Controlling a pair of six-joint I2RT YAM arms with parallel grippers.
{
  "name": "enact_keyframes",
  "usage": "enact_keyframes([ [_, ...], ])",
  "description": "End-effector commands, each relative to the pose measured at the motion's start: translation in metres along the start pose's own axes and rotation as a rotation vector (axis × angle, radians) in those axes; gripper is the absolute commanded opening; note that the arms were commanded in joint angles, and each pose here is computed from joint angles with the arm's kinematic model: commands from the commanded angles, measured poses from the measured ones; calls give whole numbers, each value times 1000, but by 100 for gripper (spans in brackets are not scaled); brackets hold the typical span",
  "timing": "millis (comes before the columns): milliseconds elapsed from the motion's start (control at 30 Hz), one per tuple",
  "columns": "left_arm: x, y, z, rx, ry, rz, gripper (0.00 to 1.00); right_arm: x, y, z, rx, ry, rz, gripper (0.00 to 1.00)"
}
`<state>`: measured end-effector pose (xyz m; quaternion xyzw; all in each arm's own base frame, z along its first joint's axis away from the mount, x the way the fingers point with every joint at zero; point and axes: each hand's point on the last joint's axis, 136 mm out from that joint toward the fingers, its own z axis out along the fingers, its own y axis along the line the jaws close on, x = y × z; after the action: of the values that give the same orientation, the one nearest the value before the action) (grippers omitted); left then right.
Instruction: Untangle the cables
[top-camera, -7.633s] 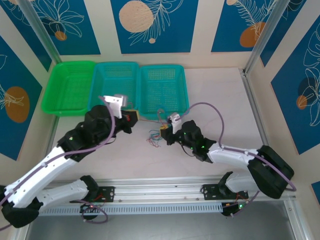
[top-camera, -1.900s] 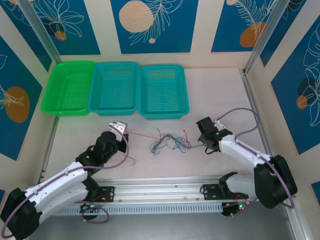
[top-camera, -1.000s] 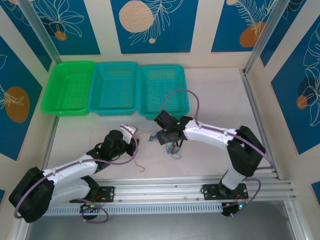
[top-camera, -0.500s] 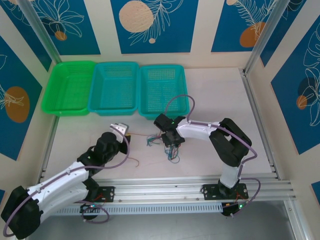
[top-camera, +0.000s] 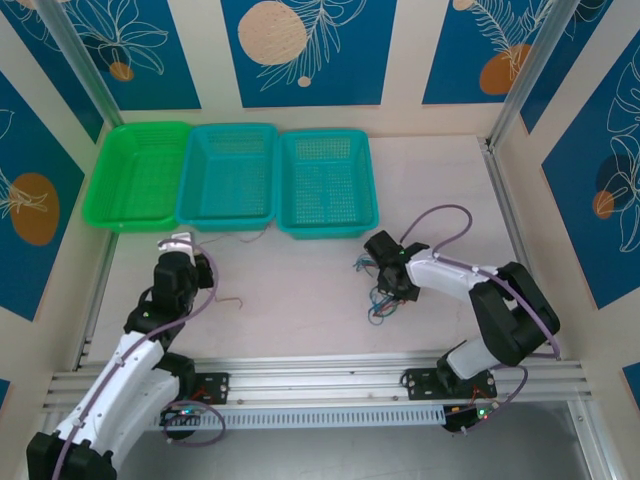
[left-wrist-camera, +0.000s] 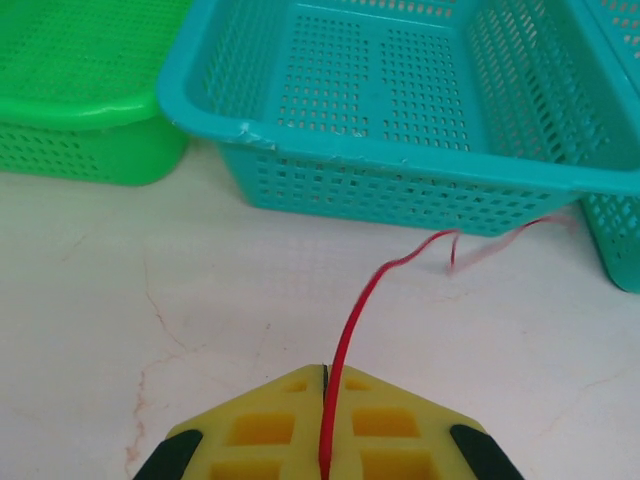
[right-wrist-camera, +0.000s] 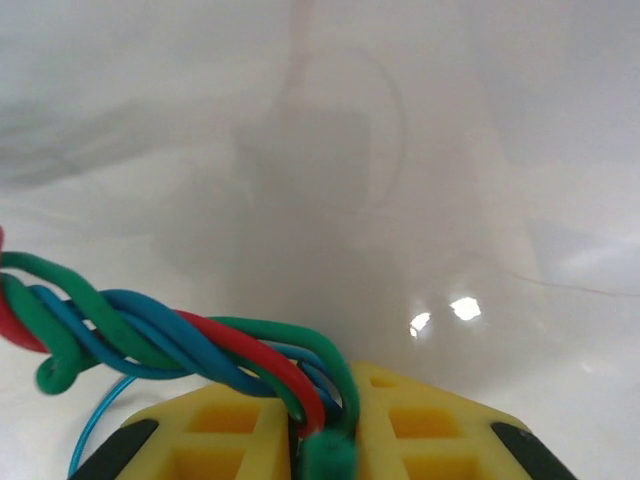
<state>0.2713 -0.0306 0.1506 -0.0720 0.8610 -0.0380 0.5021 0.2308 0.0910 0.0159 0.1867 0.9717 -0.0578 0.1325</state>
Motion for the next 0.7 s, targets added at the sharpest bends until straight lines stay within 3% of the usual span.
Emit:
enact_keyframes([
  [0, -15, -32, -7, 185, -17, -31, 0, 4, -8, -1, 12, -6, 18, 18],
  [133, -48, -103, -42, 617, -130, -13, 0, 1, 11, -6, -67, -1, -41, 16],
  [300, -84, -145, -96, 868, -222, 102, 0, -5, 20, -14, -79, -38, -55, 16],
  [500, -137, -162, -146, 919, -406, 210, 0, -10, 24, -21, -105, -67, -59, 16],
  [667, -191, -151, -133, 724, -456, 186, 0, -11, 26, -28, -129, -84, -66, 16],
])
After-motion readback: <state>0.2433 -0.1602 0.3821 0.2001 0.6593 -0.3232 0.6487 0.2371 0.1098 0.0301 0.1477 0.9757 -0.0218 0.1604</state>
